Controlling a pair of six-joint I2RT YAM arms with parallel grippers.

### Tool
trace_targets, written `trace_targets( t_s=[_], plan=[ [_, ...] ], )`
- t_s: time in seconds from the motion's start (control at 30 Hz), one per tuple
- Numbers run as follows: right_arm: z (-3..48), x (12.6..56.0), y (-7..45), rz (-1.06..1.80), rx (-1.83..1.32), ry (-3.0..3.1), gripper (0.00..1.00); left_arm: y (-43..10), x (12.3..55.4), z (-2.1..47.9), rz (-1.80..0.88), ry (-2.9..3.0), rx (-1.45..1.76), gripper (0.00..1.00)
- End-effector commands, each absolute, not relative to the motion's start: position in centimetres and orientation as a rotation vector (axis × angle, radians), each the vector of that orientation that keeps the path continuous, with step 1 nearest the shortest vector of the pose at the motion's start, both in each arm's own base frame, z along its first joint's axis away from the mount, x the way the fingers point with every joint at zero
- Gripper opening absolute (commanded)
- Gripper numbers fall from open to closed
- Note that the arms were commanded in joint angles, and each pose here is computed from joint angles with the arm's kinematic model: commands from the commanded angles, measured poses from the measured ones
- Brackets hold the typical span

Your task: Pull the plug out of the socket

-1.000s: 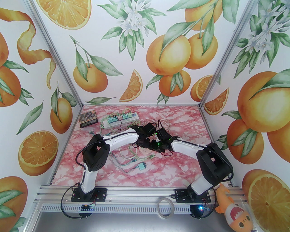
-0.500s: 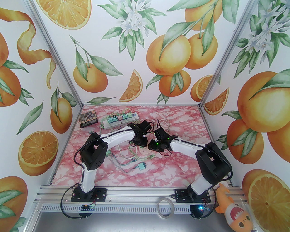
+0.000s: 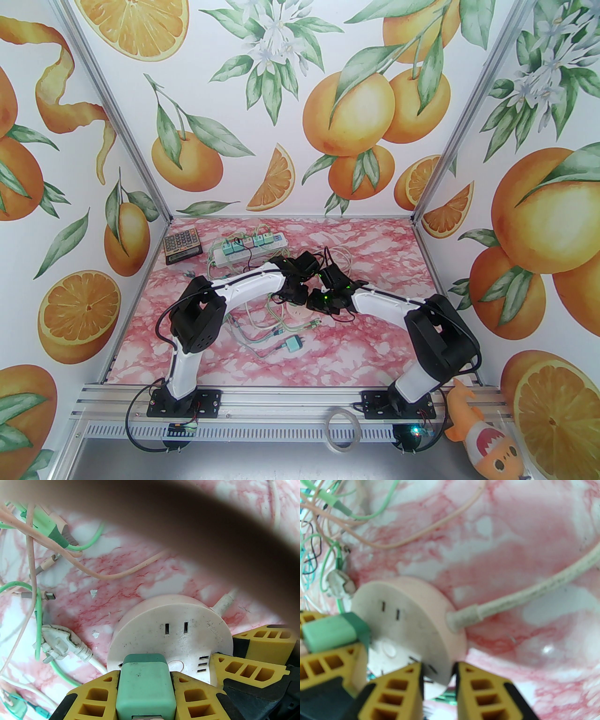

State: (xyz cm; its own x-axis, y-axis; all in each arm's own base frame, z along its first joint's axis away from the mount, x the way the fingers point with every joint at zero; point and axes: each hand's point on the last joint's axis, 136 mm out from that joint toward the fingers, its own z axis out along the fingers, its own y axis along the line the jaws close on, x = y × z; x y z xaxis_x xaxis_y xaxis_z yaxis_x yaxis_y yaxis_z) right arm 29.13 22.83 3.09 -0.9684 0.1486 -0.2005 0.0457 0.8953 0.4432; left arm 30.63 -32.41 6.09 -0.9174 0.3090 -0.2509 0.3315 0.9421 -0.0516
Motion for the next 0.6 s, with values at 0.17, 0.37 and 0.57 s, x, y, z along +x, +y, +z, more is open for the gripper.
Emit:
trace_targets(
  t_s=[0.17,0.37,0.57],
  plan=[
    [-3.3,23.9,17.8,0.239,0.169,3.093,0.26,-34.9,29.6,8.9,-0.293,2.817,0.526,0.01],
    [-3.2,24.0,17.8,0.235,0.171,3.088,0.26,-33.9,30.5,9.7,-0.373,2.825,0.434,0.01],
    [-3.3,24.0,17.9,0.233,0.169,3.091,0.26,-32.9,31.3,10.1,-0.362,2.818,0.413,0.01]
  ],
)
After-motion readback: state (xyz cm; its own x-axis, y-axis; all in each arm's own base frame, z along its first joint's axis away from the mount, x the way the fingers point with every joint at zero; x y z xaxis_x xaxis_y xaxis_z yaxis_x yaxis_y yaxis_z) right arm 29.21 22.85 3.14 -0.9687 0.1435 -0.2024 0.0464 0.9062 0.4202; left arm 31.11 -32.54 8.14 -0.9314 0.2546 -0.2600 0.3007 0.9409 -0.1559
